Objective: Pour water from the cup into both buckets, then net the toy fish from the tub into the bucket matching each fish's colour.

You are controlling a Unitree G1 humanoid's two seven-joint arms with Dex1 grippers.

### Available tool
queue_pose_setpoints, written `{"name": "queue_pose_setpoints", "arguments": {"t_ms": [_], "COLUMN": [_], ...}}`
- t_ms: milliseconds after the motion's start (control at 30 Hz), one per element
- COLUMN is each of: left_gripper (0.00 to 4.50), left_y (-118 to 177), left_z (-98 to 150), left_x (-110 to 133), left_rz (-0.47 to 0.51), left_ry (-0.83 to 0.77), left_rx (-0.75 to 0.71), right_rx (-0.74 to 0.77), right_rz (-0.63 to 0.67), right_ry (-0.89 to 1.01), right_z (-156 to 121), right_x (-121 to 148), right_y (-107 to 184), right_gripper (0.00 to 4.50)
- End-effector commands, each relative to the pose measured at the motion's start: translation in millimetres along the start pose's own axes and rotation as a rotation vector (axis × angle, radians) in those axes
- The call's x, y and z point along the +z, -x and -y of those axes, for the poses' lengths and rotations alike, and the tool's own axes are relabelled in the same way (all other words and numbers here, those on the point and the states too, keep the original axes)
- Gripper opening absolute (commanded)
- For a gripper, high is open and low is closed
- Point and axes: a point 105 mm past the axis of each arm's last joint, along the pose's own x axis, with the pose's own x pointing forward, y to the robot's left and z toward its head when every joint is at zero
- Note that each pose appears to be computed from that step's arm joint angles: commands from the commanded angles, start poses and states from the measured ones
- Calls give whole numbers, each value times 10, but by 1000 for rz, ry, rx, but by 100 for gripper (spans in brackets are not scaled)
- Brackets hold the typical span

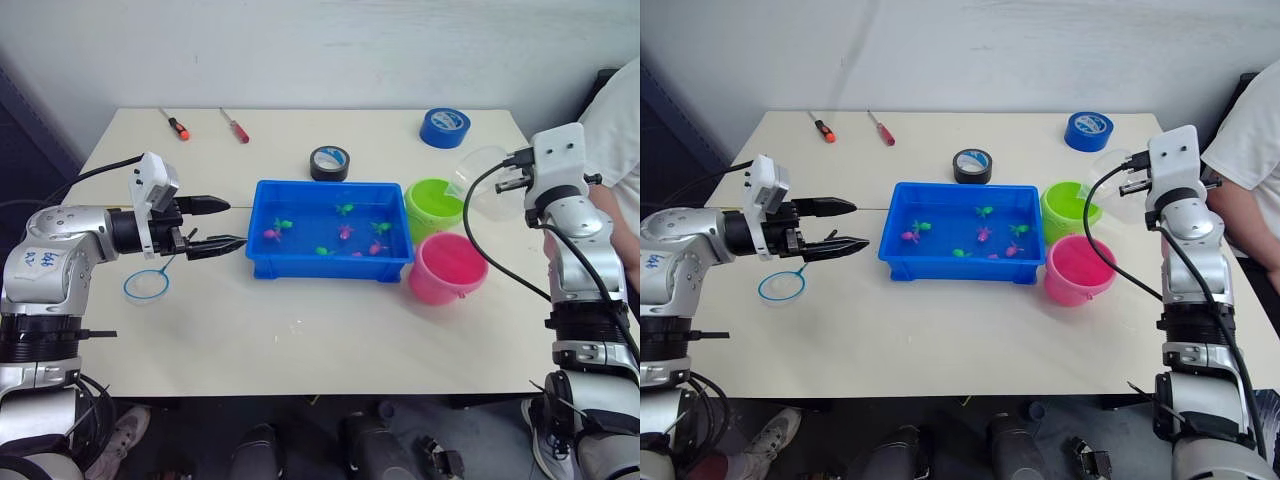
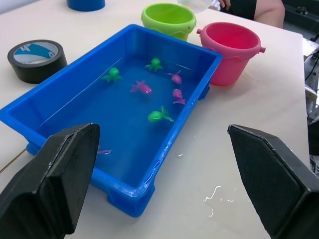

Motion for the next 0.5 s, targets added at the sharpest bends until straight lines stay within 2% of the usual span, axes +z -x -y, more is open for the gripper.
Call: {"name": "queue_pose_setpoints", "arguments": {"t_ms": [33,267,500], "left_gripper": [450,450,450], "left_y": [30,6,3], "left_z": [27,40,28], "left_x": [132,128,141], "left_rz": [43,58,69], "left_ry": [-47,-42,-47], "left_rx": [21,36,53], "right_rx": [-54,-59,-54], "right_rz": [96,171,202], "right_ry": [70,236,343], "right_z": [83,-13,-96], "right_x": [278,458,524], "right_y": [-44,-103,-133], "right_gripper": [2,2,2]}}
